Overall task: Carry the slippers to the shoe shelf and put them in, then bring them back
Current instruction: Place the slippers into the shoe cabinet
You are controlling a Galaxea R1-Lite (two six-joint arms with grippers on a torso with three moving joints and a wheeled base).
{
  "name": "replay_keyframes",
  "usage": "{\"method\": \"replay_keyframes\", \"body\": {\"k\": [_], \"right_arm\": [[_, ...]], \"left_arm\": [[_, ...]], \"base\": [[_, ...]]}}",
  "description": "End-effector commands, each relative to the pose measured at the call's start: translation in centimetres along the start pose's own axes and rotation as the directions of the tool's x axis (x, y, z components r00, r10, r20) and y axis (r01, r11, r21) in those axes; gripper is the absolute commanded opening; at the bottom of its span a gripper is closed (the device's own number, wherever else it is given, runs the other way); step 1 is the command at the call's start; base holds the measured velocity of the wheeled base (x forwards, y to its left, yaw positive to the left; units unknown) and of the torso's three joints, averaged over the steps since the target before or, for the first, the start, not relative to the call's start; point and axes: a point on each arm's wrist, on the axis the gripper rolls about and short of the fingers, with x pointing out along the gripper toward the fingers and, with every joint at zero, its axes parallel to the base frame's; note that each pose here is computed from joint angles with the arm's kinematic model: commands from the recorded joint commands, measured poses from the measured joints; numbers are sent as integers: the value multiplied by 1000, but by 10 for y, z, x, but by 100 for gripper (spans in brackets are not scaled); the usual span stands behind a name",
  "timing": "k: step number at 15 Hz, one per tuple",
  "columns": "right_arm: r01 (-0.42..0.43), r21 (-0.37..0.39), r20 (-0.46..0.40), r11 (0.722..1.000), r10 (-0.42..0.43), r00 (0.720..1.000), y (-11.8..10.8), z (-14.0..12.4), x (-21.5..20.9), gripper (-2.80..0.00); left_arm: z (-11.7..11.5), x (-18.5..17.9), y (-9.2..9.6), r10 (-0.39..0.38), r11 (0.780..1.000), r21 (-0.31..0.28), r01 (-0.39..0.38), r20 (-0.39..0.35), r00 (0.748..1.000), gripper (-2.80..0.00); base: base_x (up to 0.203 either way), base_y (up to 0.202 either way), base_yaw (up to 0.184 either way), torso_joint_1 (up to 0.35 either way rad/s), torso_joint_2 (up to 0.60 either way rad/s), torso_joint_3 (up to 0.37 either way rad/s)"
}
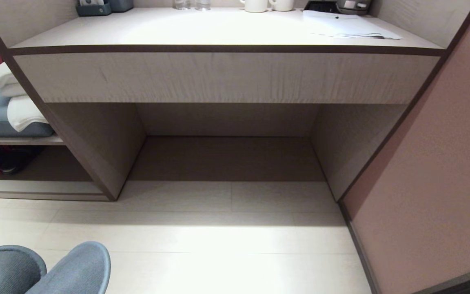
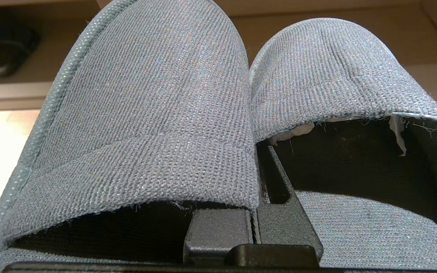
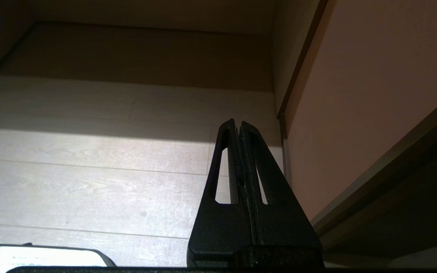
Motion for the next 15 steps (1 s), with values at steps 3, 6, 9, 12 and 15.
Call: {"method": "replay_keyframes", "body": {"k": [3, 6, 9, 12, 15], "right_arm": [[-1, 0, 0, 1000, 1, 1000, 0, 0, 0, -280], [-1, 0, 0, 1000, 1, 1000, 0, 0, 0, -280], [0, 0, 0, 1000, 0, 1000, 0, 0, 0, -280], [0, 0, 0, 1000, 0, 1000, 0, 0, 0, -280], [-1, 0, 0, 1000, 1, 1000, 0, 0, 0, -280]], "left_arm": [[0, 0, 0, 0, 1000, 0, 0, -1, 1000, -280], [0, 0, 0, 0, 1000, 0, 0, -1, 1000, -280], [0, 0, 0, 0, 1000, 0, 0, -1, 1000, -280], [0, 0, 0, 0, 1000, 0, 0, -1, 1000, -280], [0, 0, 0, 0, 1000, 0, 0, -1, 1000, -280]], "base": [[0, 0, 0, 2, 6, 201], [0, 0, 0, 2, 4, 202], [0, 0, 0, 2, 3, 207], [0, 0, 0, 1, 1, 206], [0, 0, 0, 1, 3, 207]]}}
